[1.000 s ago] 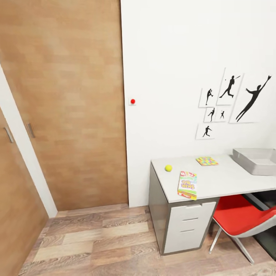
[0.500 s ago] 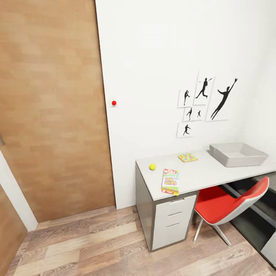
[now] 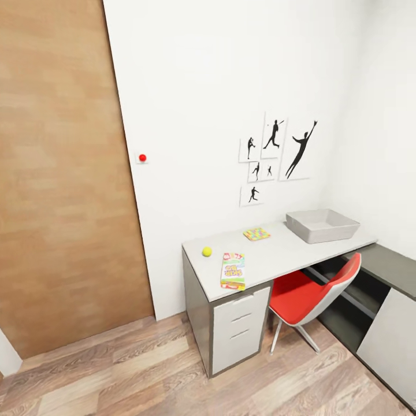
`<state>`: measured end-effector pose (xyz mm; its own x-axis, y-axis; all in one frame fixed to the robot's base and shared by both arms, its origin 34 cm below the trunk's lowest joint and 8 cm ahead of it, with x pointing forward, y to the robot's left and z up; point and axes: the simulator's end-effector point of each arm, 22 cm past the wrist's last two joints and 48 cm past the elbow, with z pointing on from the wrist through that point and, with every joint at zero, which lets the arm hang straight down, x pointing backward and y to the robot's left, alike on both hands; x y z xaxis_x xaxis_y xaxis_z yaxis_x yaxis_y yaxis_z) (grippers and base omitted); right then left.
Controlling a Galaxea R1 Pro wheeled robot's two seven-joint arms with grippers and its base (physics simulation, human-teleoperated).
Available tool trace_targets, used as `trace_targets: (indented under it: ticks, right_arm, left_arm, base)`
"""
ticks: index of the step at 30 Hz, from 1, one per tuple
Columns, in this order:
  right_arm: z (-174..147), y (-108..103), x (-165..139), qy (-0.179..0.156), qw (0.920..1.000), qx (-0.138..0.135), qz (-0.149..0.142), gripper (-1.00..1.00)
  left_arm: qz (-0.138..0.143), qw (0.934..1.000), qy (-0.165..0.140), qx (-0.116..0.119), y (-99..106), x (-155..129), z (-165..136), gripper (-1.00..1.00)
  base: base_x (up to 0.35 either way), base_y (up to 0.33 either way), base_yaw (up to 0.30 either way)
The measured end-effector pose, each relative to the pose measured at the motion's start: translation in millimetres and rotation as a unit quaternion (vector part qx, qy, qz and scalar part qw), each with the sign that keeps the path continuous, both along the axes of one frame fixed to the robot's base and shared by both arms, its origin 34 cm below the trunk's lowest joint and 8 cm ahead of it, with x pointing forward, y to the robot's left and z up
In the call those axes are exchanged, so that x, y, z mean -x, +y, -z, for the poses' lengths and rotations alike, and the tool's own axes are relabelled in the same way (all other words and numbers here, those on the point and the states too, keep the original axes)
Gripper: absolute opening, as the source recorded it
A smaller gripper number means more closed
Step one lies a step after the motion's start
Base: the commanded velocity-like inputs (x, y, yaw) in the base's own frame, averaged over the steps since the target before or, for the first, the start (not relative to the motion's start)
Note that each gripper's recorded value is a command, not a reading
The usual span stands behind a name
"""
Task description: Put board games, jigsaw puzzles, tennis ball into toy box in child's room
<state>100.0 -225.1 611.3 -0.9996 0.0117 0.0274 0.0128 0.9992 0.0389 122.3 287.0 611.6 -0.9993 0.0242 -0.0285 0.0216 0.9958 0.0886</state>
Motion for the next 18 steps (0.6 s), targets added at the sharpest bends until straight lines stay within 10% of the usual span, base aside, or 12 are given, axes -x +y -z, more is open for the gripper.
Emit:
trace_targets:
  ticks: [18]
  right_arm:
    - [-5.9,0.0,3.9,0.0,1.0,0.0,0.0,1.0]
  left_arm:
    - [0.0,1.0,0.0,0.0,0.0,3.9,-5.9,1.0]
  base:
    - [0.0,0.0,-0.285]
